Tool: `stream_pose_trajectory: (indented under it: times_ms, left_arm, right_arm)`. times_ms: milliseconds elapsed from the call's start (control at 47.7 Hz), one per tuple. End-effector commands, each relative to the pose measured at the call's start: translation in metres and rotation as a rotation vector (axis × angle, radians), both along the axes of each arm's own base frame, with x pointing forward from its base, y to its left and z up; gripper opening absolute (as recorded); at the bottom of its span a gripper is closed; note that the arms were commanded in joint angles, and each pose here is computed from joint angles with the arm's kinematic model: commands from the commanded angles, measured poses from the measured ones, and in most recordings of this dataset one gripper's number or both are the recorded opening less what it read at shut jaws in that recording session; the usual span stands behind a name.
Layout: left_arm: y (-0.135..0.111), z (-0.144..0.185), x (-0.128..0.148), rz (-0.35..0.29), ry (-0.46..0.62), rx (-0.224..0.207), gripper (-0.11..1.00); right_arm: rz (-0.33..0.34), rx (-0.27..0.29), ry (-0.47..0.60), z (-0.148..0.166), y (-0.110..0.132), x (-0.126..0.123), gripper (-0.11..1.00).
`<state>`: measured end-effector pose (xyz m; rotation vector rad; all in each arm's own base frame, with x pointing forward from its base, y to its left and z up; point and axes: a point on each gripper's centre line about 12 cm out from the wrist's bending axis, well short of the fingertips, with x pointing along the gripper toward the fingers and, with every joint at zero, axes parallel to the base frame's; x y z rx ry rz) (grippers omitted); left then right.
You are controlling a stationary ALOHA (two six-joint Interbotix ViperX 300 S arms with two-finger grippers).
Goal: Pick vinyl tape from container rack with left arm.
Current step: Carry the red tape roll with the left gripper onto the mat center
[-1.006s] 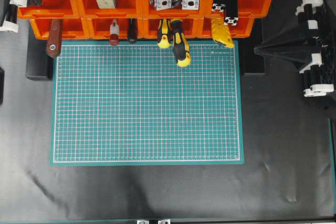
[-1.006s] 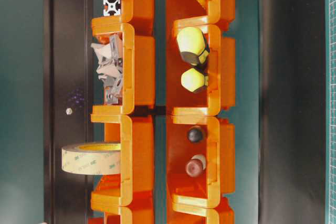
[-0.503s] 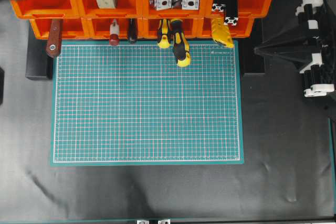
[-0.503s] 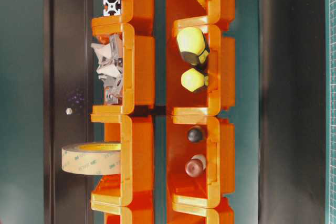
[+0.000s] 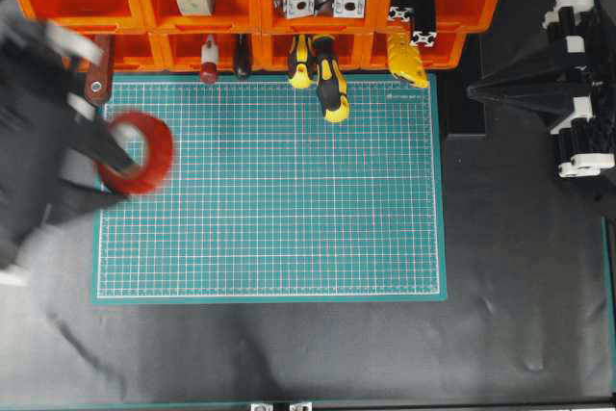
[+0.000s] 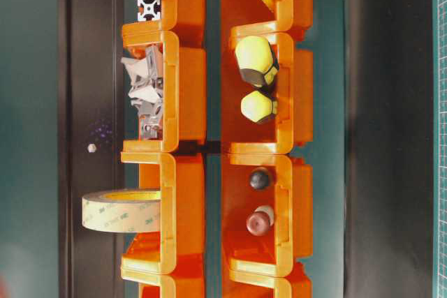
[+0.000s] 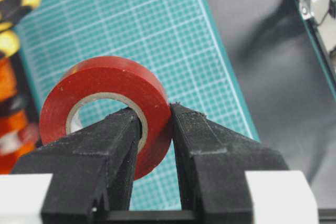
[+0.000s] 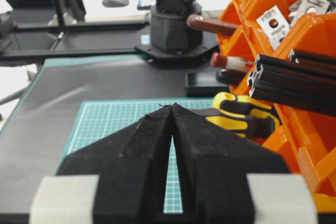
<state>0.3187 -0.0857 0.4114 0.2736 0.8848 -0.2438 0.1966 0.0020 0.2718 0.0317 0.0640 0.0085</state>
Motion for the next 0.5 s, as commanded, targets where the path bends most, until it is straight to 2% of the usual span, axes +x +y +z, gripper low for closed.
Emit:
stream_pose_trajectory:
  times_ms: [0, 335, 482]
  left_arm:
    - [-0.011, -0.023, 0.016, -0.026, -0.023, -0.002, 0.18]
    - [-0.022, -0.155, 0.053, -0.041, 0.22, 0.074, 0.18]
    - [-0.024, -0.19, 0.064, -0.045, 0.256, 0.084, 0.18]
  right_arm:
    - [0.001, 0.005, -0.037, 0.014, 0.0, 0.003, 0.0]
    - [0.0, 0.009, -0.035, 0.013, 0.0, 0.002, 0.0]
    - [0.0, 0.009, -0.035, 0.013, 0.0, 0.002, 0.0]
